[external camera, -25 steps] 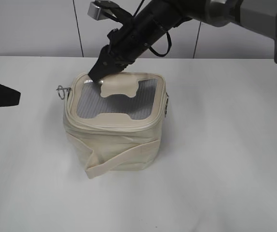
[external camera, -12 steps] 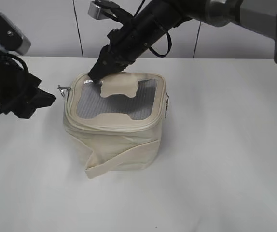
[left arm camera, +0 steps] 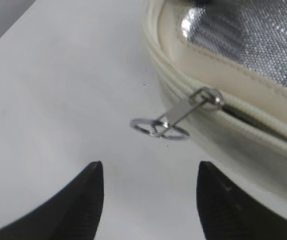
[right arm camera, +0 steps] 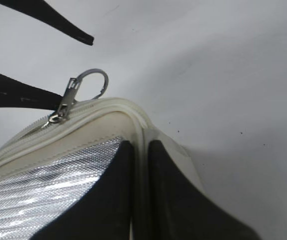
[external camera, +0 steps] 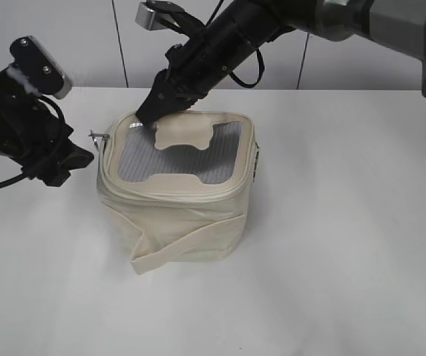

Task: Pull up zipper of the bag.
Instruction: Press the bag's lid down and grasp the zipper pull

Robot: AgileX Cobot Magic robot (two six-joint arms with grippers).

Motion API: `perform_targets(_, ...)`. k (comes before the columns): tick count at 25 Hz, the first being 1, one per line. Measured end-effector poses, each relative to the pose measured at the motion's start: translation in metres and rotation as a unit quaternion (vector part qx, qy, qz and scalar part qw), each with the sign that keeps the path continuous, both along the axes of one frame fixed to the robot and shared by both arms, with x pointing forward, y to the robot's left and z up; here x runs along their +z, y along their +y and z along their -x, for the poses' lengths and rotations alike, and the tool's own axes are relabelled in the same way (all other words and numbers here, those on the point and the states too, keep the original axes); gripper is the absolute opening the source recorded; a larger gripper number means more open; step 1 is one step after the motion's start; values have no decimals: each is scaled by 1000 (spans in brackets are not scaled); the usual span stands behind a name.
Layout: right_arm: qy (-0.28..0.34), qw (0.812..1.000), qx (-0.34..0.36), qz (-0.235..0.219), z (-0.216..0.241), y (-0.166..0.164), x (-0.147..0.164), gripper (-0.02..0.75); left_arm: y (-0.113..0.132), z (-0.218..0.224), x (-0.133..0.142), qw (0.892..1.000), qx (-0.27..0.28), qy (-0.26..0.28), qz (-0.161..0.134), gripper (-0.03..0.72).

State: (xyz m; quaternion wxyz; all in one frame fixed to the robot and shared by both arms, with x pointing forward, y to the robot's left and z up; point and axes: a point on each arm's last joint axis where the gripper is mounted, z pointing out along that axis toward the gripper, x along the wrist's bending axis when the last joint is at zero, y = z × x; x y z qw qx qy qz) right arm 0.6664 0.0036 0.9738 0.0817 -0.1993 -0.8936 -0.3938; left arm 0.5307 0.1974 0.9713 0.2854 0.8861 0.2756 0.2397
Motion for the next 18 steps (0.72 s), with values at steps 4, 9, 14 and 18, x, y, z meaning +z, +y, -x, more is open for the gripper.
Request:
perform_targets(4, 1, 1000, 0, 1, 0, 0, 0, 63, -6, -7, 5, 1000, -17, 3, 10, 461)
perform_targets(9, 3, 1000, -2, 1, 0, 0, 0, 63, -9, -11, 0, 999, -36, 14, 7, 477)
perform_targets(14, 4, 1000, -3, 1, 0, 0, 0, 63, -11, -17, -3, 999, -36, 15, 5, 477)
perform_targets(18, 4, 1000, -3, 2, 0, 0, 0, 63, -15, -27, -3, 999, -43, 15, 8, 468)
